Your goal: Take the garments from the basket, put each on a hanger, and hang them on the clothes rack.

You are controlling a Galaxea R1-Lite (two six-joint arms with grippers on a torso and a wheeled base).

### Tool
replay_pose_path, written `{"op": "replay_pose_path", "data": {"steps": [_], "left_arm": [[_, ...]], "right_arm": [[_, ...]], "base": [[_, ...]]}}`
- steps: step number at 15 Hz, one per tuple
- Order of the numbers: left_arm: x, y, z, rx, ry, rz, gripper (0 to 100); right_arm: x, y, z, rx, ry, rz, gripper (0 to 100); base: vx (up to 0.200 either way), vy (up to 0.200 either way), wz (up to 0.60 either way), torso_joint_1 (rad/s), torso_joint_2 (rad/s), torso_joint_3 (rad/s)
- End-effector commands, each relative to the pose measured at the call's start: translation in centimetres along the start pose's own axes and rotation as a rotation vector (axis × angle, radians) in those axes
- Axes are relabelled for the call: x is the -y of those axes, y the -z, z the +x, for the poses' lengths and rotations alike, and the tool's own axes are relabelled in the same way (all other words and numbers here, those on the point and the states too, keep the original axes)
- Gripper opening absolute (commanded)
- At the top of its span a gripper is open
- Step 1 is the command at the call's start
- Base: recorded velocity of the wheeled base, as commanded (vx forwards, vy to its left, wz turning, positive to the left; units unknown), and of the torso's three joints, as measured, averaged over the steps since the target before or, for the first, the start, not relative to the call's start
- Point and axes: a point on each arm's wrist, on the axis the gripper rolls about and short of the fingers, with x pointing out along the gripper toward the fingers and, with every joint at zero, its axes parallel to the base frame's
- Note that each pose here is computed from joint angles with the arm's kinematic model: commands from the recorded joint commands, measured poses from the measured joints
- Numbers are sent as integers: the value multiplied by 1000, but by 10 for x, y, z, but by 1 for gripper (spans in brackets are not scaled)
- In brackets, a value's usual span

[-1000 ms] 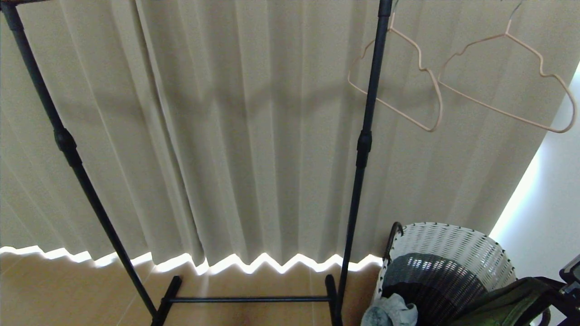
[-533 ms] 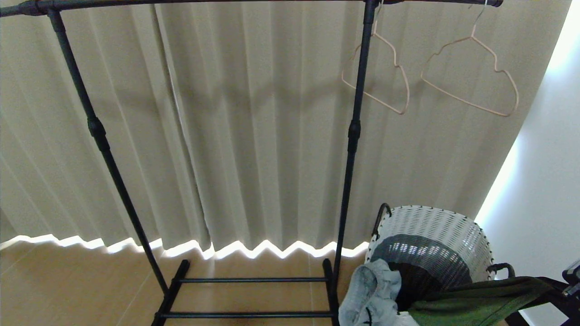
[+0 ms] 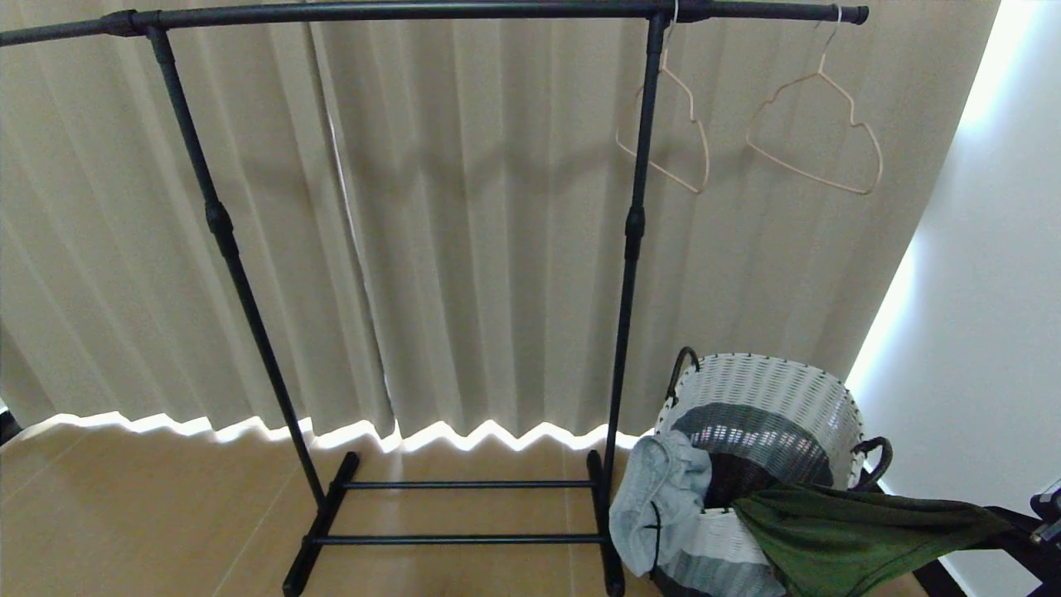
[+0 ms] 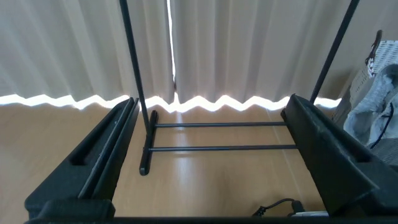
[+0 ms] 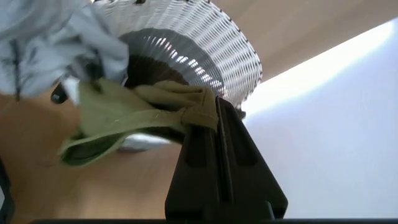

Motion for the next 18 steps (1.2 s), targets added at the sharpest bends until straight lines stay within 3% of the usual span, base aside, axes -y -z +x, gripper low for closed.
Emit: {"op": "replay_pose_path", "data": {"steps": [1, 15, 18], "left_arm": [[0, 0, 0, -1, 0, 1, 100], [0, 0, 0, -1, 0, 1, 100], [0, 0, 0, -1, 0, -1, 100]], "right_arm": [[0, 0, 1, -4, -4, 0, 0], [-1, 1, 1, -7, -5, -2, 0], [0, 1, 1, -4, -4, -1, 0]], "base": [[0, 200, 0, 7, 2, 2], [0, 200, 0, 2, 1, 2], [0, 0, 0, 0, 0, 0]]}}
